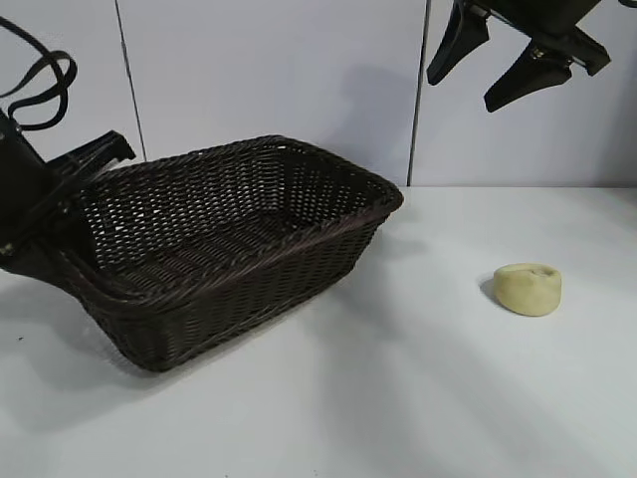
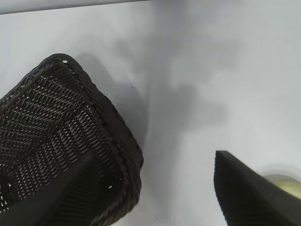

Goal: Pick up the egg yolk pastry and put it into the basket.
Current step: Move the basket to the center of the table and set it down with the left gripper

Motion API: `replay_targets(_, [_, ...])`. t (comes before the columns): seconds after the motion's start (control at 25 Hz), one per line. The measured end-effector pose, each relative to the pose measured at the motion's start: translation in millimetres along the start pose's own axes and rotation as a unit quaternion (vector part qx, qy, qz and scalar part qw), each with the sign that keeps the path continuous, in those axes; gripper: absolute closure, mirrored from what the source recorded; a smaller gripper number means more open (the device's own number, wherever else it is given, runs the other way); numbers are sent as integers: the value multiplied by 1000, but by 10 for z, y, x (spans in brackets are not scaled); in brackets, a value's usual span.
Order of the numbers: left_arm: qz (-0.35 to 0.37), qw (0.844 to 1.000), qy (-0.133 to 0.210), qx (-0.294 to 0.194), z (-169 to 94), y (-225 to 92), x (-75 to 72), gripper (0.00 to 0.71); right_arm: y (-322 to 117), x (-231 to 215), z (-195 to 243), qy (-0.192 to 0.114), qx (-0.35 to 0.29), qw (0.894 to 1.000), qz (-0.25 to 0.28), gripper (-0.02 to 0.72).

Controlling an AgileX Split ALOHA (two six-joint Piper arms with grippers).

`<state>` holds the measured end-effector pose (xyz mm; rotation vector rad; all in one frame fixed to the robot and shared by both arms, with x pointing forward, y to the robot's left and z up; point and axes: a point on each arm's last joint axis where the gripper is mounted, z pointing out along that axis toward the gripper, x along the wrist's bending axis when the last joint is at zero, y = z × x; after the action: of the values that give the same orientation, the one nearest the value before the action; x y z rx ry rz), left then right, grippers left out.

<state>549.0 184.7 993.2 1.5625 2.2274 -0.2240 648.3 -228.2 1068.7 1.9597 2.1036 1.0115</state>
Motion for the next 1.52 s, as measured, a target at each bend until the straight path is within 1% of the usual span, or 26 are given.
replay_targets(0.16, [68, 997, 6, 30, -5, 72, -89, 611, 0, 0, 0, 0, 0, 1000, 0, 207])
replay_targets(0.32, [144, 987, 14, 64, 33, 185, -182, 611, 0, 0, 0, 0, 0, 1000, 0, 208])
replay_targets(0.6, [225, 970, 8, 93, 86, 433, -392, 611, -1, 0, 0, 0, 0, 1000, 0, 208])
replay_targets(0.76, [248, 962, 7, 112, 175, 552, -466, 611, -1, 0, 0, 0, 0, 1000, 0, 208])
replay_targets(0.92, [265, 957, 8, 120, 257, 599, -474, 611, -1, 0, 0, 0, 0, 1000, 0, 208])
replay_targets(1.04, [269, 956, 8, 117, 253, 628, -445, 611, -1, 0, 0, 0, 0, 1000, 0, 208])
replay_targets(1.2, [247, 963, 2, 107, 209, 739, -334, 611, -1, 0, 0, 0, 0, 1000, 0, 208])
replay_targets(1.32, [228, 968, -9, 102, 178, 802, -275, 611, -1, 0, 0, 0, 0, 1000, 0, 208])
replay_targets(1.52, [220, 970, -26, 102, 175, 800, -297, 611, -1, 0, 0, 0, 0, 1000, 0, 208])
